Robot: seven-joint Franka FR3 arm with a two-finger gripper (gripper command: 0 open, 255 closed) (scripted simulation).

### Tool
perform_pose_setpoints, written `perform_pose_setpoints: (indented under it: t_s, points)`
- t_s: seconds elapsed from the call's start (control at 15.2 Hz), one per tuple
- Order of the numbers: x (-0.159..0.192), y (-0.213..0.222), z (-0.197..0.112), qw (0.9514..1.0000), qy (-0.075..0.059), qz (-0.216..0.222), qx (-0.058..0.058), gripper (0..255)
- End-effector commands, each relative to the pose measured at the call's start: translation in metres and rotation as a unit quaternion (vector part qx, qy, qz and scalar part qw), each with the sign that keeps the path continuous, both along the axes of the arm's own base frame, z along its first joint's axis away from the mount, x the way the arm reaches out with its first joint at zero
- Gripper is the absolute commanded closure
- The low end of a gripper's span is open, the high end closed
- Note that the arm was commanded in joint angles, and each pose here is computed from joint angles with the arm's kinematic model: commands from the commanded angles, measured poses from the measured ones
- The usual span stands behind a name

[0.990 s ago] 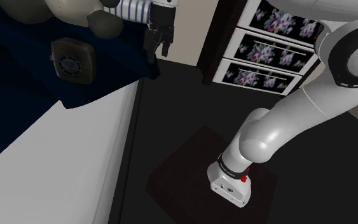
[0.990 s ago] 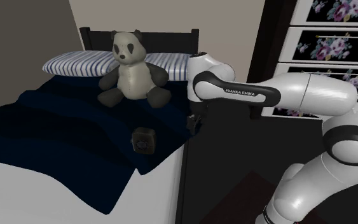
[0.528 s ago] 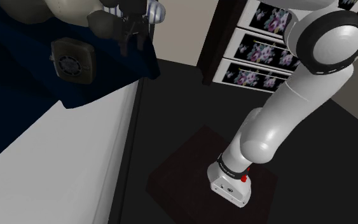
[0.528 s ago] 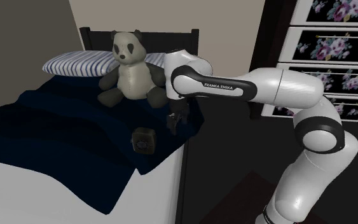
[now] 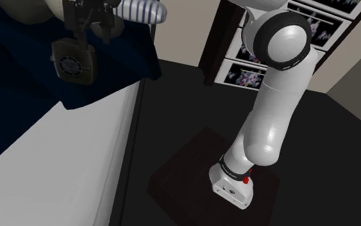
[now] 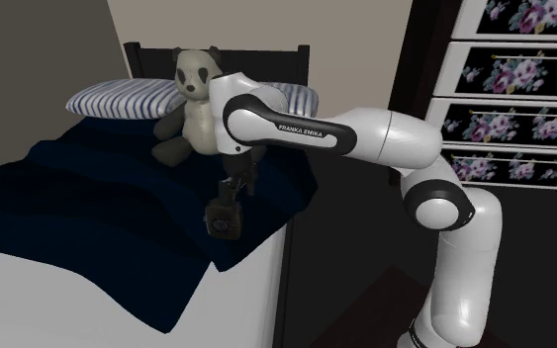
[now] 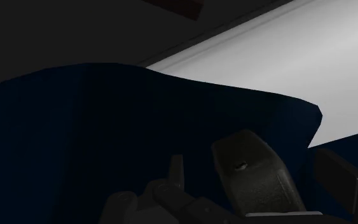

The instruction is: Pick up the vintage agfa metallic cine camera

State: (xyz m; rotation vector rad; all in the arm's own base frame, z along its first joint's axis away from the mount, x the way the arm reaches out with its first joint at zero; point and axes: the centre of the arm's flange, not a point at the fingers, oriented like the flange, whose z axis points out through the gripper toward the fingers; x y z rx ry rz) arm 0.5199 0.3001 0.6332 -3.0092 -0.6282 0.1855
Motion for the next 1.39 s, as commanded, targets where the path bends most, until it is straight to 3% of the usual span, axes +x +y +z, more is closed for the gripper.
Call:
perform_pose_setpoints:
  t_s: [0.0, 0.66, 0.73, 1.32]
  points:
    - [0.013, 0.021, 0.004, 0.9999, 0.004, 0.010, 0.005, 0]
    - [0.013, 0.021, -0.036, 0.9999, 0.004, 0.010, 0.005, 0]
    - [0.013, 0.021, -0.037, 0.9999, 0.004, 0.010, 0.005, 255]
    - [0.013, 0.021, -0.036, 0.9999, 0.004, 0.010, 0.005, 255]
